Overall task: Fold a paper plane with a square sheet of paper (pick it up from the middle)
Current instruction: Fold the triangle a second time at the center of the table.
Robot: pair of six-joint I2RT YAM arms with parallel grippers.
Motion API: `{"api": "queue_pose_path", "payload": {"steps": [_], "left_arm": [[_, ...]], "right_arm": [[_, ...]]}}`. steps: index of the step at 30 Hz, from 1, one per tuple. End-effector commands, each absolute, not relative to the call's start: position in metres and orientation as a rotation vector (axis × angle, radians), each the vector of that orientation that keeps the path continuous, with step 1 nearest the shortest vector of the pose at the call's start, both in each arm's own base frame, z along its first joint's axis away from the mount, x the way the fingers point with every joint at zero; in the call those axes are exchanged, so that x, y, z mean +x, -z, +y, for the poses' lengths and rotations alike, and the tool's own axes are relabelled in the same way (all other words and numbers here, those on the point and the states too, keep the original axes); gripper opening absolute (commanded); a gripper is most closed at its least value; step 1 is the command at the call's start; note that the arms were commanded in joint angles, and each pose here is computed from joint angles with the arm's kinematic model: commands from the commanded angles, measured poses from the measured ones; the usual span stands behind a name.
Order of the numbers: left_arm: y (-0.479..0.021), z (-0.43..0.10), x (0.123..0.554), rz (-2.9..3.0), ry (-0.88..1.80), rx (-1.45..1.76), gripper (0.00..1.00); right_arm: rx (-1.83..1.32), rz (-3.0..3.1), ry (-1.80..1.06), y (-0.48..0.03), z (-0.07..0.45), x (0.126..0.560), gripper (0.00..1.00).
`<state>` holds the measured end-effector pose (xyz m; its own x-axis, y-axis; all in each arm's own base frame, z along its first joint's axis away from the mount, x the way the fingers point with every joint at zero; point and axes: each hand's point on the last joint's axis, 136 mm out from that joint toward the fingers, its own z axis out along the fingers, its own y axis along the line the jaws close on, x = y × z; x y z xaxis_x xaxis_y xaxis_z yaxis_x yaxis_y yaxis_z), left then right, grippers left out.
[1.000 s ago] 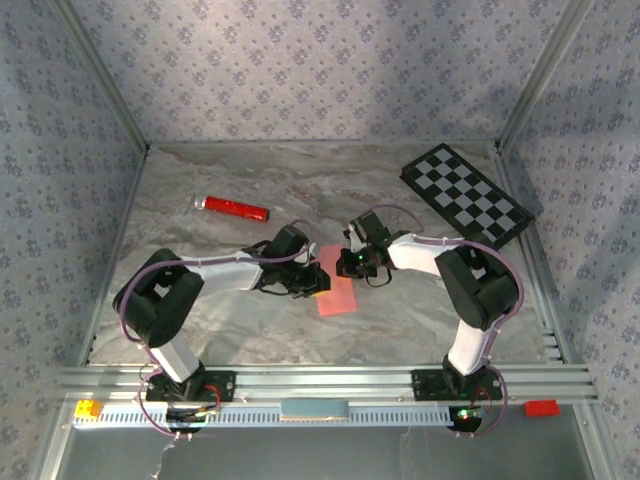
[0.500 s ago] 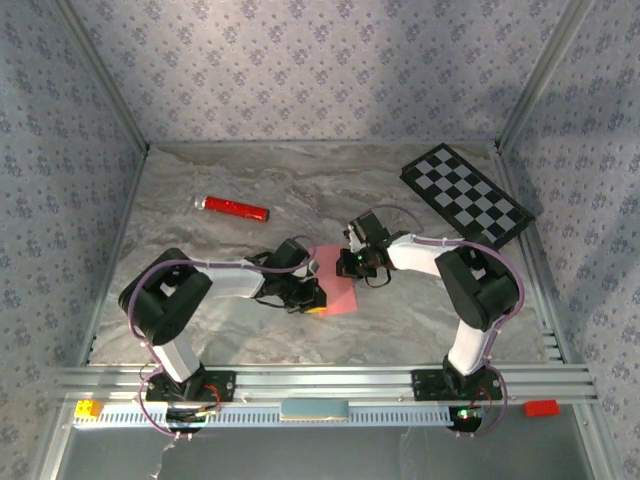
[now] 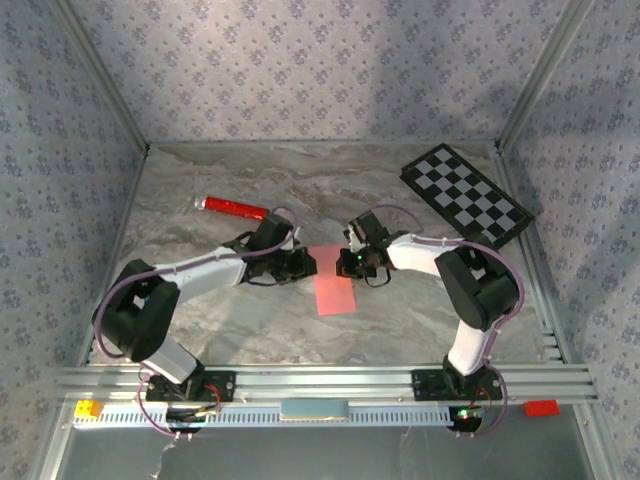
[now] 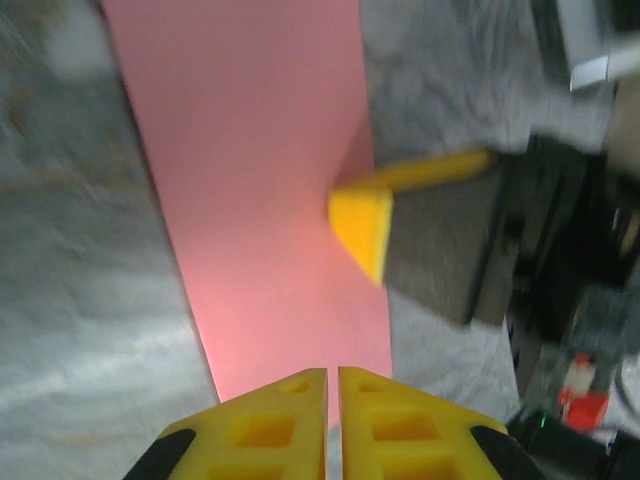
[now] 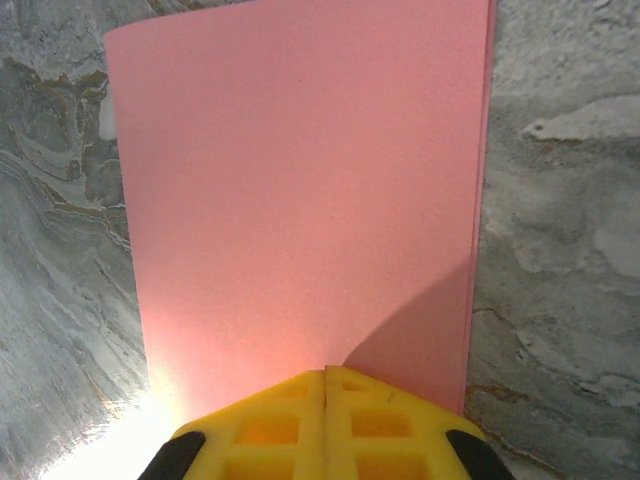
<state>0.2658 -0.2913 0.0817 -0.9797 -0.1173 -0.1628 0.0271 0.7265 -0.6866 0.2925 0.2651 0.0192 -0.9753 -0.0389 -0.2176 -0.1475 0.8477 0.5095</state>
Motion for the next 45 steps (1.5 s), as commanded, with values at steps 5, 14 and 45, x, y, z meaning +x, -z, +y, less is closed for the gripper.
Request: {"api": "queue_pose_path", "payload": {"steps": [5, 14, 45], "left_arm": [[-0.078, -0.304, 0.307, 2.696, 1.157, -0.053, 0.11], [-0.043, -0.308, 0.314, 2.759, 1.138, -0.044, 0.12], [-0.067, -0.316, 0.332, 2.746, 1.237, 0.034, 0.16]], "right_arm": [[-0.091, 3.039, -0.605, 0.023, 0.238, 0.257, 0.00], [-0.089, 3.058, -0.580, 0.027, 0.233, 0.252, 0.00], [0.153, 2.810, -0.892, -0.065, 0.222, 0.251, 0.35]]}}
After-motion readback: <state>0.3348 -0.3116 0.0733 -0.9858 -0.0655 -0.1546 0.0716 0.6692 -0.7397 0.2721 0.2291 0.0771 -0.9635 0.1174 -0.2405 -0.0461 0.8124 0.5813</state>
